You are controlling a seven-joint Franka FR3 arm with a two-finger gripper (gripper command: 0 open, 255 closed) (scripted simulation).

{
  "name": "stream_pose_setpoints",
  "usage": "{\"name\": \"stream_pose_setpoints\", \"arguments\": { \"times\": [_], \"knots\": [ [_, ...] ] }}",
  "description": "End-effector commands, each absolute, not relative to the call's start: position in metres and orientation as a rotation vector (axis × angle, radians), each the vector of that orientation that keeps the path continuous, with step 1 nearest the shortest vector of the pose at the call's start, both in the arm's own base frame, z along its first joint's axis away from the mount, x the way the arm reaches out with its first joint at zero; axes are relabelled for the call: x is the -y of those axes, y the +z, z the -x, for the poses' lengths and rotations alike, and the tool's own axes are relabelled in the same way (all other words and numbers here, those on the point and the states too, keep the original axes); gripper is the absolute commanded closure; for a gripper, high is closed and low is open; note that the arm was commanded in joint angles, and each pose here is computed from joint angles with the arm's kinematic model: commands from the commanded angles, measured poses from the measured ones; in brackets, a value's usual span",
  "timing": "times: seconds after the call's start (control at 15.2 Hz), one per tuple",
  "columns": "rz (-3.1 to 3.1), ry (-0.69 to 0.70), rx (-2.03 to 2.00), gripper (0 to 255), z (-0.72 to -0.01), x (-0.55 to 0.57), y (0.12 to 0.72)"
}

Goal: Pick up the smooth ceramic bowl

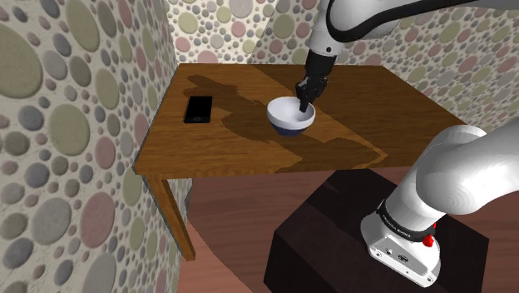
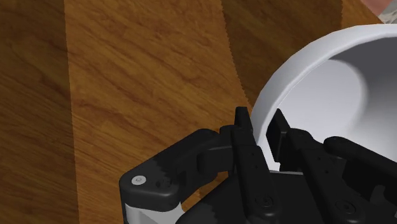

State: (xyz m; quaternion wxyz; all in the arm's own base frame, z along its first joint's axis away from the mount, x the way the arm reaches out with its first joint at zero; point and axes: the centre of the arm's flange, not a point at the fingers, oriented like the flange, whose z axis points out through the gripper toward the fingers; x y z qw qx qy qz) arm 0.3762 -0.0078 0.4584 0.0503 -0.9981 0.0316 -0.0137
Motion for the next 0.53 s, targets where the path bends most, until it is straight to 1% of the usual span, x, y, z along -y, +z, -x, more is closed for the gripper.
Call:
{"name": "stream_pose_setpoints", "arguments": {
  "times": [0.0, 0.33, 0.46],
  "knots": [
    [3.039, -0.042, -0.096, 255, -0.375, 0.009, 0.469],
    [3.039, -0.042, -0.096, 255, -0.375, 0.009, 0.496],
    [3.039, -0.042, -0.096, 255, -0.375, 0.009, 0.496]
  ]
}}
